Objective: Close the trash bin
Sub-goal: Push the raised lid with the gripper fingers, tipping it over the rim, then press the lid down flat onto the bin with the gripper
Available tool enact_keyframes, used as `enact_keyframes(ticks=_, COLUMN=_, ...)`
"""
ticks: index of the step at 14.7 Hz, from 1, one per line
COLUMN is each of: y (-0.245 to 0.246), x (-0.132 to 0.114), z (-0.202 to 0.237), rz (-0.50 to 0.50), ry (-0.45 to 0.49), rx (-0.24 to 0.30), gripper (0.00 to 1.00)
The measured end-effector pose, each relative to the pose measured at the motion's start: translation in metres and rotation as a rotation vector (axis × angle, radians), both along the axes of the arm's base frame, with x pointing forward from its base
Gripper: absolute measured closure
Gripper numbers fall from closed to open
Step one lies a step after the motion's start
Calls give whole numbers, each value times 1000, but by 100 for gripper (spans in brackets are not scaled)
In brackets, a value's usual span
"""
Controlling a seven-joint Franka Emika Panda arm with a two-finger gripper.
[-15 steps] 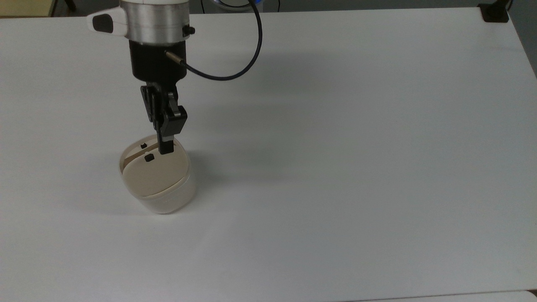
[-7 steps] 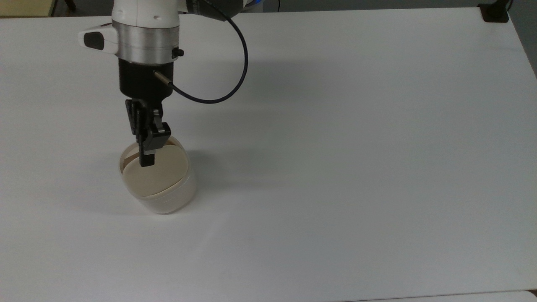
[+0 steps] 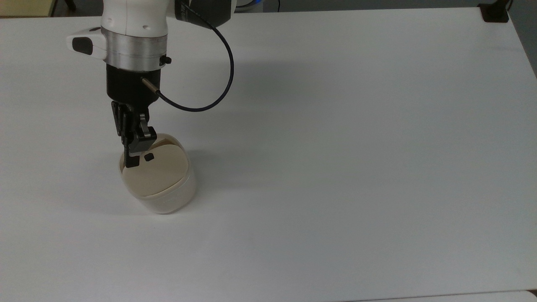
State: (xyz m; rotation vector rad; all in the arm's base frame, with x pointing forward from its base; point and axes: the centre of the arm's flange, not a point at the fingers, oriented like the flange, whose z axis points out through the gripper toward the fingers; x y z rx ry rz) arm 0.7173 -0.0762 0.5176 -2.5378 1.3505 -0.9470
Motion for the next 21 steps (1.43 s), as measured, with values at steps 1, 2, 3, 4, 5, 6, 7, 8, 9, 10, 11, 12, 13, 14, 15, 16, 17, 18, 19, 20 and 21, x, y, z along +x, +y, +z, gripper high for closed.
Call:
enact_keyframes(ticks=1, y=0, x=0, z=-1, rz=1, ry=2, rx=-2, gripper=99)
enact_keyframes(ticks=2, y=0, x=0, z=-3, rz=2, ry=5, rx=-5, gripper=99)
enact_keyframes(ticks=3, y=0, x=0, z=-4, rz=3, ry=7, rx=-7, gripper=99)
enact_keyframes(ticks=4, y=0, x=0, z=-5, rz=7, ry=11, rx=-12, gripper=99)
enact_keyframes(ticks=5, y=-1, x=0, z=-7, rz=16, ry=17, rx=-19, gripper=99)
enact_keyframes(ticks=6, y=-3, x=0, z=-10, rz=29, ry=25, rx=-30, gripper=99)
enact_keyframes(ticks=7, y=-4, x=-1, z=-12, rz=42, ry=33, rx=-40, gripper=99)
enact_keyframes(ticks=8, y=-5, x=-2, z=-14, rz=58, ry=41, rx=-52, gripper=99)
enact_keyframes(ticks=9, y=-7, x=-3, z=-17, rz=79, ry=54, rx=-67, gripper=99)
enact_keyframes(ticks=10, y=-8, x=-5, z=-19, rz=101, ry=72, rx=-83, gripper=99)
enact_keyframes(ticks=11, y=-10, x=-8, z=-21, rz=119, ry=94, rx=-95, gripper=99)
enact_keyframes(ticks=12, y=-13, x=-11, z=-24, rz=133, ry=120, rx=-104, gripper=99)
enact_keyframes(ticks=13, y=-15, x=-13, z=-26, rz=147, ry=147, rx=-112, gripper=99)
enact_keyframes(ticks=14, y=-17, x=-16, z=-29, rz=165, ry=177, rx=-121, gripper=99)
enact_keyframes(ticks=15, y=-17, x=-19, z=-33, rz=188, ry=209, rx=-131, gripper=99)
enact_keyframes(ticks=16, y=-18, x=-21, z=-39, rz=212, ry=236, rx=-141, gripper=99)
enact_keyframes(ticks=17, y=-18, x=-22, z=-45, rz=233, ry=258, rx=-149, gripper=99)
enact_keyframes(ticks=18, y=-18, x=-24, z=-51, rz=247, ry=274, rx=-154, gripper=99)
enact_keyframes(ticks=19, y=-18, x=-26, z=-58, rz=257, ry=288, rx=-155, gripper=99)
enact_keyframes(ticks=20, y=-18, x=-27, z=-62, rz=262, ry=298, rx=-155, gripper=99)
enact_keyframes(ticks=21, y=-18, x=-28, z=-66, rz=266, ry=306, rx=-155, gripper=99)
